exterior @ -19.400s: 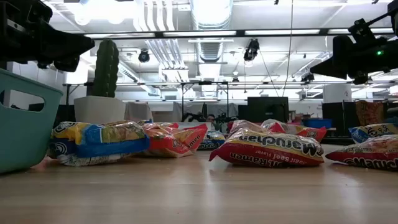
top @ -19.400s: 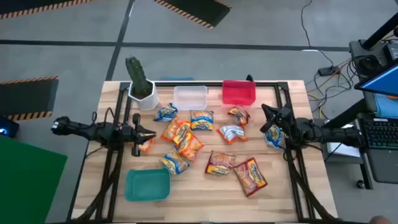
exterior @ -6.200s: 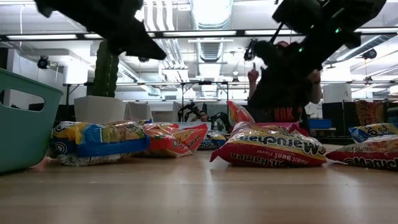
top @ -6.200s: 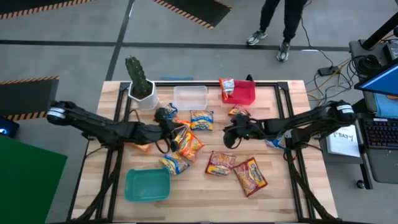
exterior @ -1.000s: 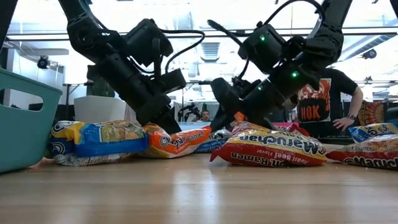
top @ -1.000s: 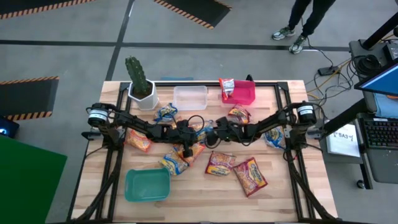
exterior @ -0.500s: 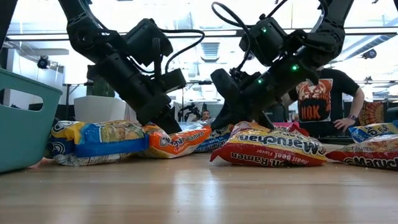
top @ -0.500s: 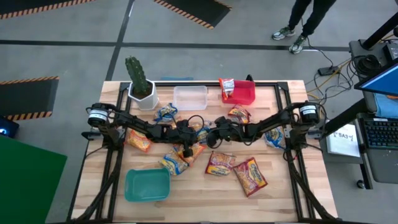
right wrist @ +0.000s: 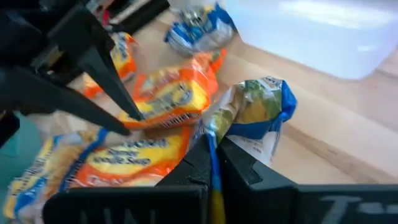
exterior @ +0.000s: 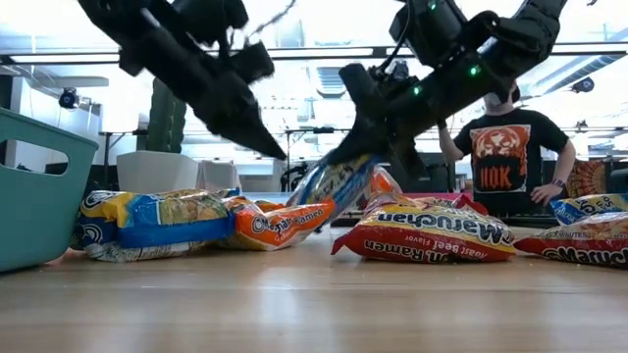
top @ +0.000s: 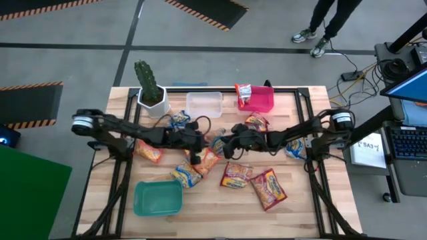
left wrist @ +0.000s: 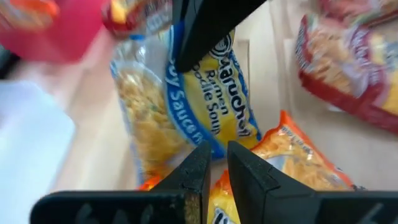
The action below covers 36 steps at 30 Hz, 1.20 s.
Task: Sort Maruchan noodles
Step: Put the blue noodle pack into the white bin
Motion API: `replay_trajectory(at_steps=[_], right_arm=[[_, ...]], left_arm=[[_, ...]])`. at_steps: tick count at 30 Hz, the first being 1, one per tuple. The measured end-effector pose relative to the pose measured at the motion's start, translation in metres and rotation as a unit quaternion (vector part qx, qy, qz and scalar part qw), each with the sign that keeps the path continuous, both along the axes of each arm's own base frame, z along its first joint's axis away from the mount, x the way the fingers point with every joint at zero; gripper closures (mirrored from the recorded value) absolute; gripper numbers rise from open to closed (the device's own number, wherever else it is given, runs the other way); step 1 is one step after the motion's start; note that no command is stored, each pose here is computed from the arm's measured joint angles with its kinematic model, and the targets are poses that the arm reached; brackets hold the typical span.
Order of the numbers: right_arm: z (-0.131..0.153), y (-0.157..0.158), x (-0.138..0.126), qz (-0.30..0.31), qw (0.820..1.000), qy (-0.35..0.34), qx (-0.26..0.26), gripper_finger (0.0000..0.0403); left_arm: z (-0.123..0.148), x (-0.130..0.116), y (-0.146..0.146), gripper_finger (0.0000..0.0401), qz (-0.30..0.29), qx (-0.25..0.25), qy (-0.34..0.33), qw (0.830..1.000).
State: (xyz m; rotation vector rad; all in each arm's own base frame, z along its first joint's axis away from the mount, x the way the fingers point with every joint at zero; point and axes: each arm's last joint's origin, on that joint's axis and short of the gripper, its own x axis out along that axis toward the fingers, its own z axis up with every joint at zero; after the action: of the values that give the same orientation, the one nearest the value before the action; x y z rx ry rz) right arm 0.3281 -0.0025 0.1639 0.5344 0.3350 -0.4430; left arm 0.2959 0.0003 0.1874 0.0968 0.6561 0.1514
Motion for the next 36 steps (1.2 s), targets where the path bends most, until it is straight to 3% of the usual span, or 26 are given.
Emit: replay_trajectory(at_steps=[11,21,30,36], right_arm=[[0.024,0.003,0.005,0.006,0.999,-0.024,-0.034,0.0394],[0.065,0.004,0.028,0.024,0.997,0.045,-0.066,0.0394],[0.125,-0.003,0.043,0.028,0.994,0.054,-0.093,0.0394],[0.148,-0.025,0.049,-0.012,0.993,0.03,-0.114,0.0394]], left_arm=[[0.057,-0.037,0.002,0.0364,-0.057,0.111,-0.083,0.989],[0.089,-0.074,0.003,0.0364,-0.063,0.152,-0.169,0.972],[0.09,-0.098,0.009,0.0364,0.037,0.183,-0.177,0.966],[0.096,-0.105,0.01,0.0364,0.06,0.177,-0.194,0.963]])
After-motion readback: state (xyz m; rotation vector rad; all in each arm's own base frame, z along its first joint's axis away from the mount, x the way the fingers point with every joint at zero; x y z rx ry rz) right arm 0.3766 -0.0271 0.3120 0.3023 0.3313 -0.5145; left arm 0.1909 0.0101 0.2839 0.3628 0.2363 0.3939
